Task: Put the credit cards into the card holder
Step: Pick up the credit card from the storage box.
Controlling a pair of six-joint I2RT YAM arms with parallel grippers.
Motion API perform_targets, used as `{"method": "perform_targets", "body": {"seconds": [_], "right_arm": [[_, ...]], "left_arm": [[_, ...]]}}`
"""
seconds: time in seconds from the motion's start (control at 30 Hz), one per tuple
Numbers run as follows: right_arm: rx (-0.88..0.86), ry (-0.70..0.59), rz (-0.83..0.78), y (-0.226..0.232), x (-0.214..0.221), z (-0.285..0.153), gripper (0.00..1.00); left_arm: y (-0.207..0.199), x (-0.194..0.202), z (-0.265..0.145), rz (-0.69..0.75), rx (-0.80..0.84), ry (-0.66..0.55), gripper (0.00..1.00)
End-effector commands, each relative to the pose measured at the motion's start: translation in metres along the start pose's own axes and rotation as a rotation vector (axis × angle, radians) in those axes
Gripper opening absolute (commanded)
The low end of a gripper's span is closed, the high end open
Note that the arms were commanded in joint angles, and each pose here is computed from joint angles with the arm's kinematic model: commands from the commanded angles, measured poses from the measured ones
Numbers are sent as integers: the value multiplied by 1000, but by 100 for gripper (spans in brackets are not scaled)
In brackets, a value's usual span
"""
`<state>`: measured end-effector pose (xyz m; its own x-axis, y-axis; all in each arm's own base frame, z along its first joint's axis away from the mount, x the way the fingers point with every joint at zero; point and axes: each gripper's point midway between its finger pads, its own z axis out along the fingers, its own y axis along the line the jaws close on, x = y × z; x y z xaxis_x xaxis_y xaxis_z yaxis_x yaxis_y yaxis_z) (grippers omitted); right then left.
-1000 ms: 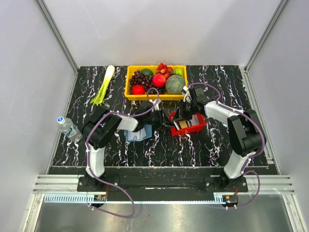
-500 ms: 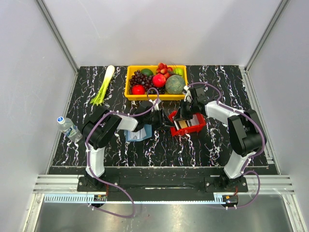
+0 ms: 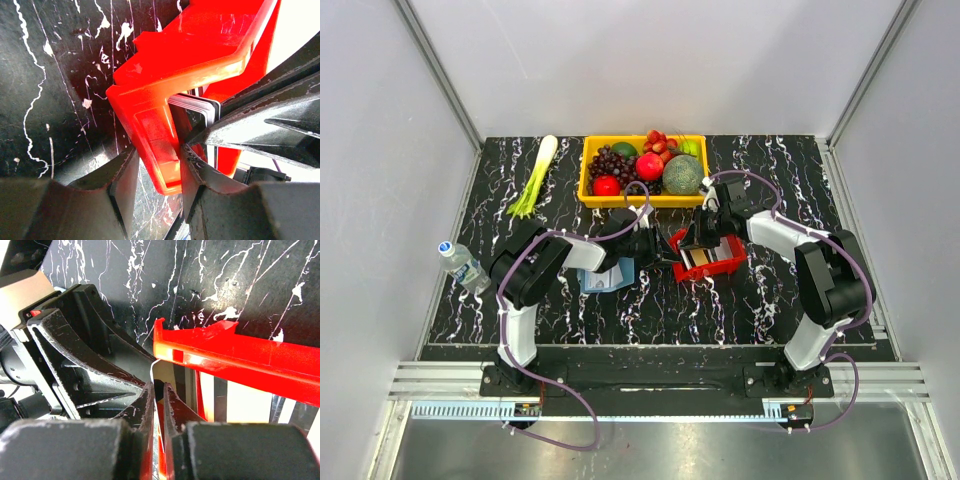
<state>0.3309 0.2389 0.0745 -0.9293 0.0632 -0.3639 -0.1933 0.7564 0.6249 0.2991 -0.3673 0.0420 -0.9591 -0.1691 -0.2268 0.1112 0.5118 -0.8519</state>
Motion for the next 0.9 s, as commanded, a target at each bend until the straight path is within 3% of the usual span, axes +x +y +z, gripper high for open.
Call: {"method": "perform_targets", "body": {"seconds": [0.0,0.5,0.77,0.87], "right_arm": [[-211,73,0,52,15,-9,10],[-285,125,42,57,23,1,16],[-179,85,59,38,20,7,3],[-131,11,29,36,8,-3,11]], "left_arm": [[-18,-13,4,78,35,-53,30],[-17,-12,4,77,35,-47,30],[-16,-11,4,76,32,-45,30],[-16,-11,4,76,30,-48,30]]}}
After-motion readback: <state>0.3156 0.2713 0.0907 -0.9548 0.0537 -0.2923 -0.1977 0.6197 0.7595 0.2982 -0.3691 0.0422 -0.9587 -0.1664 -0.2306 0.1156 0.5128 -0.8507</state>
